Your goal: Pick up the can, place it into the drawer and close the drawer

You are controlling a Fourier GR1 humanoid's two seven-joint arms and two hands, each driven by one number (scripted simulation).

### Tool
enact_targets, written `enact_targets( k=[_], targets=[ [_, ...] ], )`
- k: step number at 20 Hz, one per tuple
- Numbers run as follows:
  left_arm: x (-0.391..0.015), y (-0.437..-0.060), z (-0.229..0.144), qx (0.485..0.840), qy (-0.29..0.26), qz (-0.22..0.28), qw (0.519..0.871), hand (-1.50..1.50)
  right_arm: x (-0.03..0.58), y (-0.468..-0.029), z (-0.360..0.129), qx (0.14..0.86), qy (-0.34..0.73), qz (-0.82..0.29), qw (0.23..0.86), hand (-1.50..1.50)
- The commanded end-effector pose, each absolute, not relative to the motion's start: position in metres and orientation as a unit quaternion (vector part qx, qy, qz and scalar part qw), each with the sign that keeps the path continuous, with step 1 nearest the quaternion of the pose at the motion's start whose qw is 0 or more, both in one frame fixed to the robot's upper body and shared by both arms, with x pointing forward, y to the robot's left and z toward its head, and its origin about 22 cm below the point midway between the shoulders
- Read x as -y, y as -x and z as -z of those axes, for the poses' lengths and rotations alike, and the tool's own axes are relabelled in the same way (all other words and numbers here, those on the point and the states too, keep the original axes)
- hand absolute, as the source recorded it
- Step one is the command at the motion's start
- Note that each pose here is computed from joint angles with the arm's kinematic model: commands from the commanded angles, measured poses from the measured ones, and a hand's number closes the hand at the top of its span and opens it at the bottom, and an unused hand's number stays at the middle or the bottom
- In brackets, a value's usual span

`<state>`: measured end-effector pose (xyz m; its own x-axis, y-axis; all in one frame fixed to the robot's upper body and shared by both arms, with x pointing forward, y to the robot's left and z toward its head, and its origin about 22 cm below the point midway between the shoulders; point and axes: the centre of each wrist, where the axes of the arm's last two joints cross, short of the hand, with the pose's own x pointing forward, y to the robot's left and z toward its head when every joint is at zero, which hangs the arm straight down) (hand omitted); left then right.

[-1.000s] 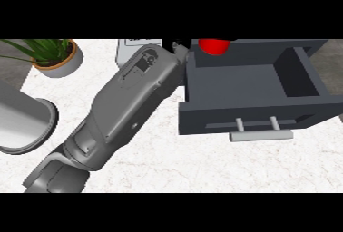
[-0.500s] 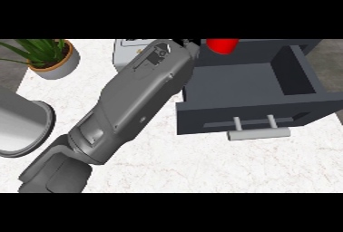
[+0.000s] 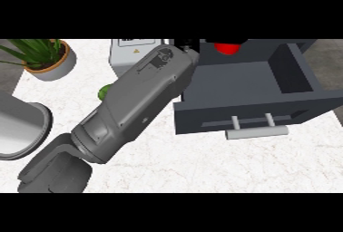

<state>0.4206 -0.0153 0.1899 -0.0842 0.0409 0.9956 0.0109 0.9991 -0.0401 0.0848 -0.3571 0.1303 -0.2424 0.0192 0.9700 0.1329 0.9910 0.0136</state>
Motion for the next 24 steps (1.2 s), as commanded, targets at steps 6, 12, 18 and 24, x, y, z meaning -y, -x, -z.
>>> enact_targets(
  k=[6,12,18,24],
  targets=[
    [0.014,-0.418,-0.168,0.732,-0.03,-0.027,0.681,-1.5,0.358,-0.093,-0.131,0.788,0.055,0.042,0.612,-1.5],
    [0.008,-0.419,-0.153,0.733,-0.039,-0.033,0.678,-1.5,0.355,-0.095,-0.126,0.79,0.041,0.044,0.61,-1.5],
    [0.014,-0.421,-0.172,0.736,-0.019,-0.054,0.675,-1.5,0.355,-0.092,-0.143,0.8,0.057,0.026,0.596,-1.5],
    [0.013,-0.419,-0.168,0.746,0.008,-0.062,0.663,-1.5,0.347,-0.094,-0.164,0.828,0.138,-0.1,0.534,-1.5]
  ],
)
